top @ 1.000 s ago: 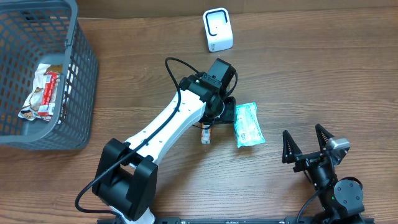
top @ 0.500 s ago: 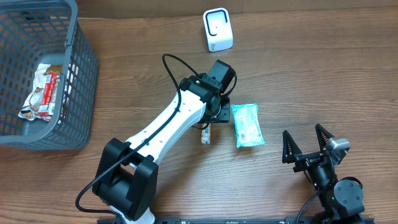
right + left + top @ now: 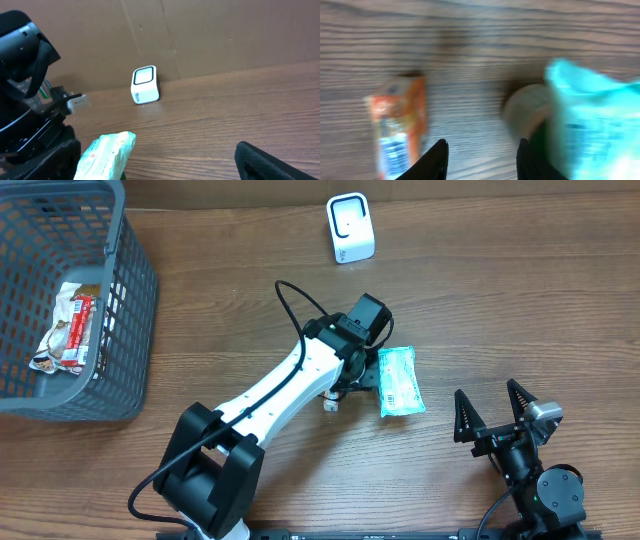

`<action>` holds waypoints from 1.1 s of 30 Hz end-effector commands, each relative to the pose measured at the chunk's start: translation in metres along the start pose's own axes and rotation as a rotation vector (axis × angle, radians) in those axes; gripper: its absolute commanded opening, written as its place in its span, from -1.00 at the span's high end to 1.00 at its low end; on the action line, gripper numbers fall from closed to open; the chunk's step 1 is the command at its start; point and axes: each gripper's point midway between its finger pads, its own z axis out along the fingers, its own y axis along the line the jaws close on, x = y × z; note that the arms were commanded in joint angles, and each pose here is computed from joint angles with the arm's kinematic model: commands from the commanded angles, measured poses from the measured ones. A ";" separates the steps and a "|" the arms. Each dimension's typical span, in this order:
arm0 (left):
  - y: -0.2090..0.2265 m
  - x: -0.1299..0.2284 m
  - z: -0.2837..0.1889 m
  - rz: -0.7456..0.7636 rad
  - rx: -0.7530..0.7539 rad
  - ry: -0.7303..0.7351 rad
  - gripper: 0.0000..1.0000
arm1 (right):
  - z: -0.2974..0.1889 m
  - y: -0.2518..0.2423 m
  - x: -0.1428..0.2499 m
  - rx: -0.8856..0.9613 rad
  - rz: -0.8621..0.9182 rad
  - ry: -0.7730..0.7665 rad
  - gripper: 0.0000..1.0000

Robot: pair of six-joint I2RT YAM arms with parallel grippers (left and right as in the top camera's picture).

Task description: Scan the item barcode

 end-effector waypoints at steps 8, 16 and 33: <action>-0.048 0.011 0.004 0.013 0.134 -0.001 0.28 | 0.000 -0.001 0.003 0.001 -0.005 0.001 -1.00; -0.064 0.019 0.003 0.044 0.156 -0.009 0.28 | 0.000 -0.001 0.003 0.001 -0.005 0.001 -1.00; -0.041 -0.016 -0.028 0.035 0.112 -0.029 0.09 | 0.000 -0.001 0.003 0.001 -0.004 0.001 -1.00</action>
